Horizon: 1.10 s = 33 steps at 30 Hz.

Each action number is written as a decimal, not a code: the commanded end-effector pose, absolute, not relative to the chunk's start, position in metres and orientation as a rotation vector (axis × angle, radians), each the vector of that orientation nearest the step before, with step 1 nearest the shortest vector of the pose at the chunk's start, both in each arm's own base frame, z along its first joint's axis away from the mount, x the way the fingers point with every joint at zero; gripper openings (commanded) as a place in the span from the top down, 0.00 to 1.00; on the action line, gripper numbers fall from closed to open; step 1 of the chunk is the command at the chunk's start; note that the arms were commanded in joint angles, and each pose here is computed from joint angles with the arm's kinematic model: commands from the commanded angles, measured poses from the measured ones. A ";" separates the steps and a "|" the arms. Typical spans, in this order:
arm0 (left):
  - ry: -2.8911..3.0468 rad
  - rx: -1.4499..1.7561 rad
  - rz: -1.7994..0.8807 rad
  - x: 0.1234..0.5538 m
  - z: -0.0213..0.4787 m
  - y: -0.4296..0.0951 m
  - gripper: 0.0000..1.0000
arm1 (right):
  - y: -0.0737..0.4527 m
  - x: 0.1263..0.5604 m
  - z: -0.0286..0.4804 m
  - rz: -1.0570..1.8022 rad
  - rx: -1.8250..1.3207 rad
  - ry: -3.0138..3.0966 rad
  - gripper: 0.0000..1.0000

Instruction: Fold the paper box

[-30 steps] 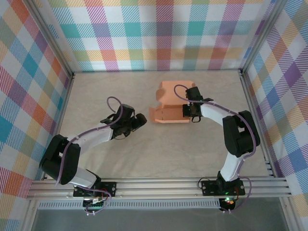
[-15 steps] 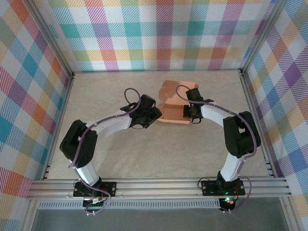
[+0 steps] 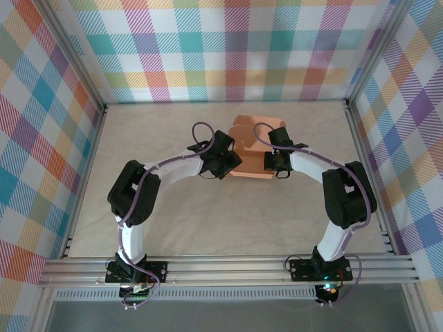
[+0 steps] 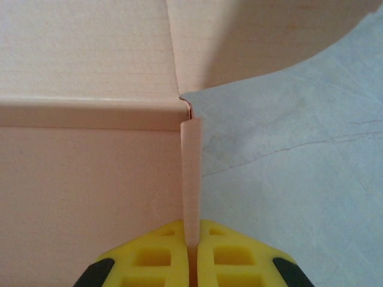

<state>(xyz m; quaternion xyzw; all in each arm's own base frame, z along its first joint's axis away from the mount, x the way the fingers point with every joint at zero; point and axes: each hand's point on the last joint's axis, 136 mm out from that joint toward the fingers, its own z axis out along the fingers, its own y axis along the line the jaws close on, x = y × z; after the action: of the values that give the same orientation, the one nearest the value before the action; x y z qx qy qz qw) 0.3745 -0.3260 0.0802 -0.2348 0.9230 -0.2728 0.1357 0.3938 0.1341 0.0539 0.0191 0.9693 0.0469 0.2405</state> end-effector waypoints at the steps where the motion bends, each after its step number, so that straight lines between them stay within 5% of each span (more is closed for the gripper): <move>1: 2.728 -0.594 -0.759 0.371 0.078 -0.334 0.47 | 0.132 0.391 0.063 0.122 0.033 2.632 1.00; 23: 2.867 -0.010 -1.033 0.342 0.075 -0.379 0.60 | 0.145 0.390 0.059 0.165 -0.043 2.658 1.00; 33: 2.805 0.217 -1.075 0.329 0.091 -0.377 0.54 | 0.149 0.387 0.063 0.199 -0.085 2.666 1.00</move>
<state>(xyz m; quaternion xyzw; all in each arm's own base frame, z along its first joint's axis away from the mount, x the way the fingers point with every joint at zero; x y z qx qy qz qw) 0.3394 -0.3754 0.0736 0.0301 0.9372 -0.3437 0.0512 0.3805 0.1383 0.0472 -0.0257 0.9750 0.0471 0.2155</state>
